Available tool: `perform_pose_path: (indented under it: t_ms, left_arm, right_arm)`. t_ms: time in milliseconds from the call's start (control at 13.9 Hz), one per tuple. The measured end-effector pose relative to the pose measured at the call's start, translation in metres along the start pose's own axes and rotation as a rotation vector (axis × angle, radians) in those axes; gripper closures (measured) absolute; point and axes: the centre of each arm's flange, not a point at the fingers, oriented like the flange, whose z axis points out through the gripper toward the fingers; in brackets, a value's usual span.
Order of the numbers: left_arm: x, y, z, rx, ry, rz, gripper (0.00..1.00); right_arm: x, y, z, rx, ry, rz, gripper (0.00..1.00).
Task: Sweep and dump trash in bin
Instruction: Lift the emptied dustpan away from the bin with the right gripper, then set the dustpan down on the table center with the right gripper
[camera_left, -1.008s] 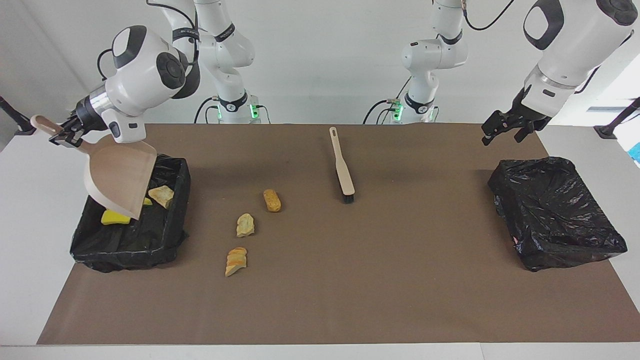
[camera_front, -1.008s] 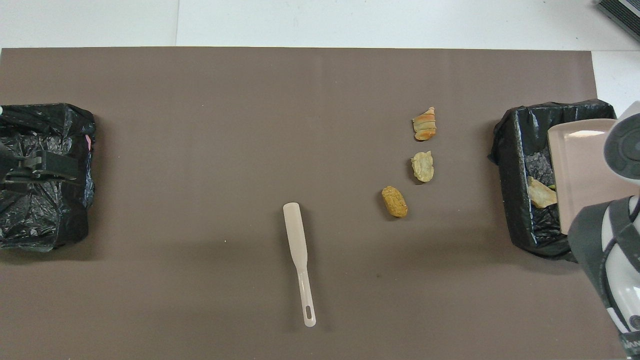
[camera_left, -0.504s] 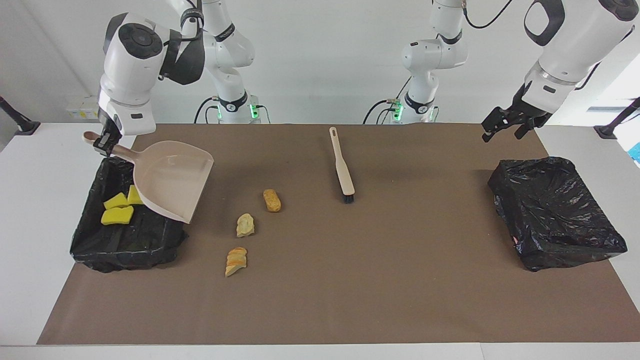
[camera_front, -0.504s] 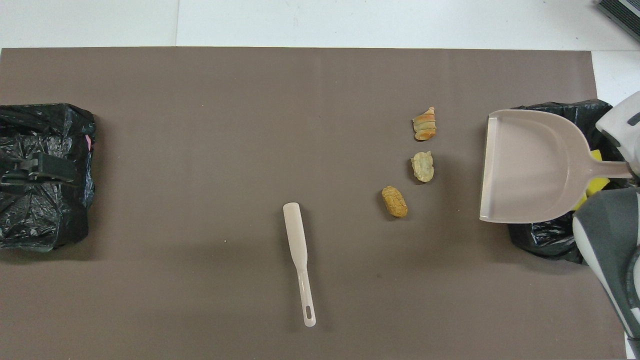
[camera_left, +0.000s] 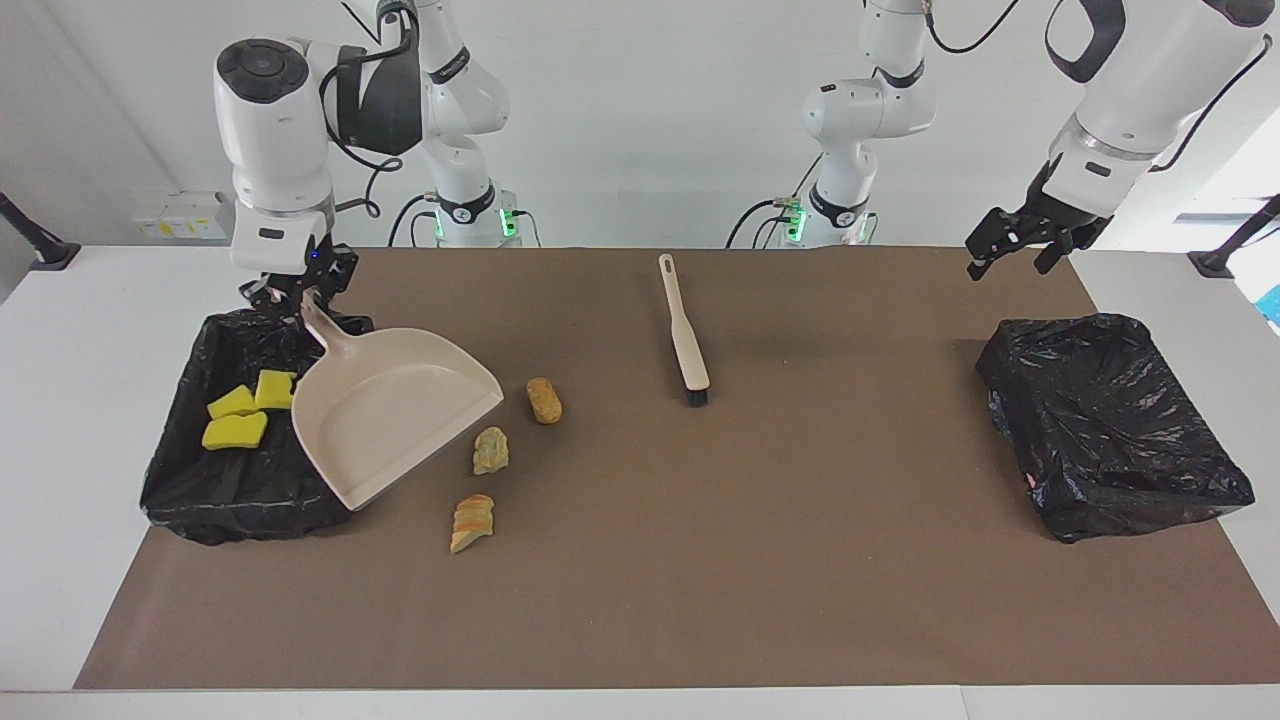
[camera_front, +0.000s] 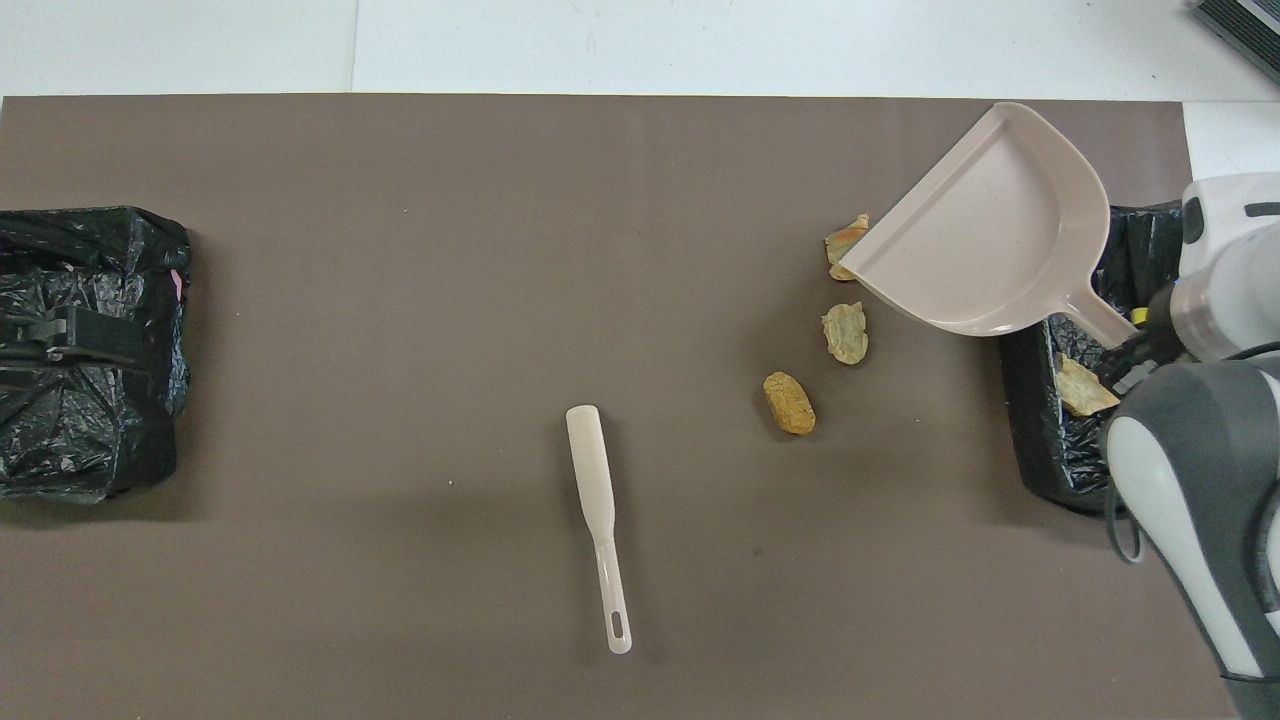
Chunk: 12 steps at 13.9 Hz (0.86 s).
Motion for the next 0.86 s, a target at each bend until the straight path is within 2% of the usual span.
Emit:
perform_pose_path:
  t_ms: [144, 288, 576, 864]
  left_arm:
    - [-0.004, 0.000, -0.009, 0.000, 0.017, 0.000, 0.00]
    - [-0.007, -0.003, -0.014, -0.001, 0.028, -0.005, 0.00]
    - [-0.008, -0.013, -0.016, -0.002, 0.031, -0.023, 0.00]
    - [-0.008, -0.013, -0.016, -0.002, 0.030, -0.022, 0.00]
  right_arm:
    - [0.032, -0.035, 0.010, 0.067, 0.009, 0.154, 0.69]
    - [0.067, -0.078, 0.018, 0.101, -0.005, 0.272, 0.69]
    - [0.128, -0.154, 0.027, 0.193, -0.016, 0.414, 0.69]
    - [0.195, -0.222, 0.031, 0.212, -0.007, 0.544, 0.69]
